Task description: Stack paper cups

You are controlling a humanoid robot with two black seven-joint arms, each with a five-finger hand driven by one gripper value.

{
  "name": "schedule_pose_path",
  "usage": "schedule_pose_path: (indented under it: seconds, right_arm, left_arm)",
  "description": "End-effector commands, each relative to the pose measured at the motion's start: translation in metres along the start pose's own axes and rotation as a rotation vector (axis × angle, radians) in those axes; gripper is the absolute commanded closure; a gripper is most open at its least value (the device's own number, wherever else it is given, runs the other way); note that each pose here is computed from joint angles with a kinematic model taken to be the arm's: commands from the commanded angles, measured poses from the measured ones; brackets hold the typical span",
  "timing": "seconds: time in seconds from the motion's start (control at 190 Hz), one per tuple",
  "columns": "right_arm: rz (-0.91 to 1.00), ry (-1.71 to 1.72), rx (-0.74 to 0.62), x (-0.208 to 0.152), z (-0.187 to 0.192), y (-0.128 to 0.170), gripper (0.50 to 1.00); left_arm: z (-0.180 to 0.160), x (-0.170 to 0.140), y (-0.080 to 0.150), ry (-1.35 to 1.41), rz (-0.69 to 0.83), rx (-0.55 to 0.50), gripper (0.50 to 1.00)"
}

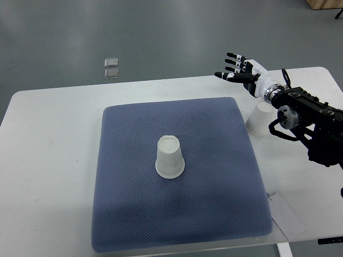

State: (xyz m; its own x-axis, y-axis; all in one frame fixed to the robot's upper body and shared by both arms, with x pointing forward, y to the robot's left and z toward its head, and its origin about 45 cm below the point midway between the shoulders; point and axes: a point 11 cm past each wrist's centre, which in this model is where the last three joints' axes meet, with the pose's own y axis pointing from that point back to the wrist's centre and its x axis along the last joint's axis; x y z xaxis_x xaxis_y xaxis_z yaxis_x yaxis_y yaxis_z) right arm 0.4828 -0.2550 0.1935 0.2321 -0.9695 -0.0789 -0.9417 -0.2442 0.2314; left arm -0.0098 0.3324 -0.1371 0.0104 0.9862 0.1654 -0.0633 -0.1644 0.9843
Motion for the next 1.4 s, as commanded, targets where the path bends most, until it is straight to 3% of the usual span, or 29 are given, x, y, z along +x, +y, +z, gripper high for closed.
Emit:
schedule_pose_path:
  seconds: [0.0, 1.393]
  right_arm:
    - [-0.002, -0.002, -0.003, -0.001, 0.002, 0.000, 0.583]
    - [0.014, -0.021, 0.005, 0.012, -0.002, 0.002, 0.583]
  left_arm:
    - [0.000, 0.000, 0.000, -0.001, 0.000, 0.001, 0.500]
    - [0.000, 0.000, 0.000, 0.003, 0.000, 0.003, 0.500]
